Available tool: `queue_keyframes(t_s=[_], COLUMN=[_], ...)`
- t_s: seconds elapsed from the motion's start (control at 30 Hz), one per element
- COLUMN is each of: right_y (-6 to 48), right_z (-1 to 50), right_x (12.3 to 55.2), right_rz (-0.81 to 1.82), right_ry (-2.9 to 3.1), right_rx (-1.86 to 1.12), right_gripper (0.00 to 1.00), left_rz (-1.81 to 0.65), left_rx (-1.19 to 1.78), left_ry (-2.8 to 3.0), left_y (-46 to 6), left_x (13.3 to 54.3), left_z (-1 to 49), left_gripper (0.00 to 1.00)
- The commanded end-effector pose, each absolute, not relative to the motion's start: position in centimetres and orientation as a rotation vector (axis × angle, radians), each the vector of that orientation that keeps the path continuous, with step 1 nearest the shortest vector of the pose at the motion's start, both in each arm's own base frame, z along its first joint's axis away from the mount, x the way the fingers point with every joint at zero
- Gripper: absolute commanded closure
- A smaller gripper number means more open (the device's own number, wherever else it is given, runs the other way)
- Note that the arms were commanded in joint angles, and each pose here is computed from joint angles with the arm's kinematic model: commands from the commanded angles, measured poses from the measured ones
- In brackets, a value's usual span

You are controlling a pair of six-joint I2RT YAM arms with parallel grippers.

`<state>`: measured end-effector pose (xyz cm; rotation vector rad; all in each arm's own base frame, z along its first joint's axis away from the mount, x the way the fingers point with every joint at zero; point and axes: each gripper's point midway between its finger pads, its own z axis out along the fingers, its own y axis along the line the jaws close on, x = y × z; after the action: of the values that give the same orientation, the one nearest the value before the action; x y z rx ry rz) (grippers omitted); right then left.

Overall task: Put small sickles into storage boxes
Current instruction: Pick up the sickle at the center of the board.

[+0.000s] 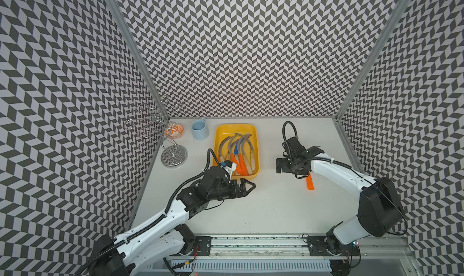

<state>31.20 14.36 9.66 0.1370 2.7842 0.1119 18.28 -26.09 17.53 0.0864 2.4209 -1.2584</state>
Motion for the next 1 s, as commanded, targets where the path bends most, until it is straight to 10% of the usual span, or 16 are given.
queue_keyframes(t_s=[0.0, 0.47, 0.97], right_y=[11.3, 5.0, 5.1], right_z=[9.6, 5.2, 2.4], right_x=[31.1, 29.9, 29.3], right_rz=[0.025, -0.024, 0.023], right_ry=[2.76, 2.834, 2.9], right_rx=[0.224, 0.387, 0.373], right_gripper=[0.01, 0.01, 0.51], left_rz=[-1.288, -1.285, -1.269], left_rx=[0.137, 0.246, 0.237], left_ry=[2.331, 2.376, 2.38], left_y=[-27.7, -31.1, -31.4], left_x=[19.1, 18.1, 17.4], left_z=[19.6, 18.1, 18.2], left_gripper=[0.0, 0.0, 0.0])
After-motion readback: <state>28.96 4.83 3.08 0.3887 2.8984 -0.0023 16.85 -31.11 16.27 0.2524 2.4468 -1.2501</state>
